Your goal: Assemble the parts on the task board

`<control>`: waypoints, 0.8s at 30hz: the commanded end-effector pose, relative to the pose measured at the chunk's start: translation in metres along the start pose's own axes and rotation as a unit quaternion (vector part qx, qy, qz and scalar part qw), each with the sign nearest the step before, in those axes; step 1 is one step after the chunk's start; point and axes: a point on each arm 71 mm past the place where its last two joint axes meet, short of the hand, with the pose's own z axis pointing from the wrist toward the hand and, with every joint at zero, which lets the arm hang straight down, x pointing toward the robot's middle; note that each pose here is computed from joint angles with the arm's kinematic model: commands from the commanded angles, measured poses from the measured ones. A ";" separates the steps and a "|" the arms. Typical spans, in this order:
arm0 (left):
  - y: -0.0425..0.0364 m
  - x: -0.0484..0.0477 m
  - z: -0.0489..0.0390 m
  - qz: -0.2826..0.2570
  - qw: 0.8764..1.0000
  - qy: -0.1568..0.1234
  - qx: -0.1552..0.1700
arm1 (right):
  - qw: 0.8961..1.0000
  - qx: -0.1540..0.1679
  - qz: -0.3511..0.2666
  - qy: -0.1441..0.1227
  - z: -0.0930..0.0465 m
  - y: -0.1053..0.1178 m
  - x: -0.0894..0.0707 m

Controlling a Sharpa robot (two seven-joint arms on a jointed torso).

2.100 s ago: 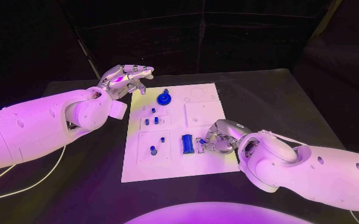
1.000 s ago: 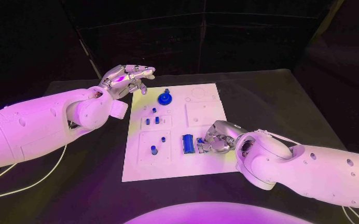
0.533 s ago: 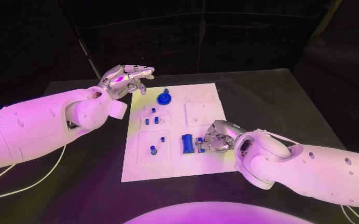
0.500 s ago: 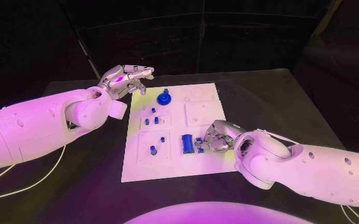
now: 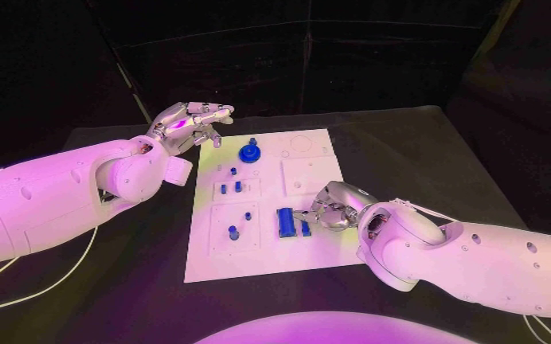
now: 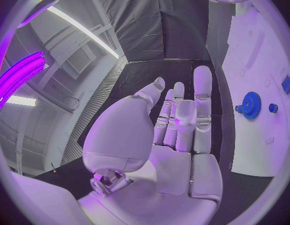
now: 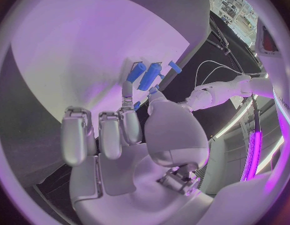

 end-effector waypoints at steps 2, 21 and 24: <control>-0.0011 0.0011 0.0002 -0.002 1.000 0.007 0.002 | 1.000 -0.016 0.000 -0.008 -0.002 0.001 -0.003; -0.0011 0.0012 0.0006 0.001 1.000 0.006 0.003 | 0.998 -0.039 -0.006 0.043 -0.014 -0.003 -0.002; -0.0013 0.0009 0.0003 0.009 1.000 0.009 0.004 | 0.998 -0.036 -0.007 0.042 -0.013 -0.004 -0.002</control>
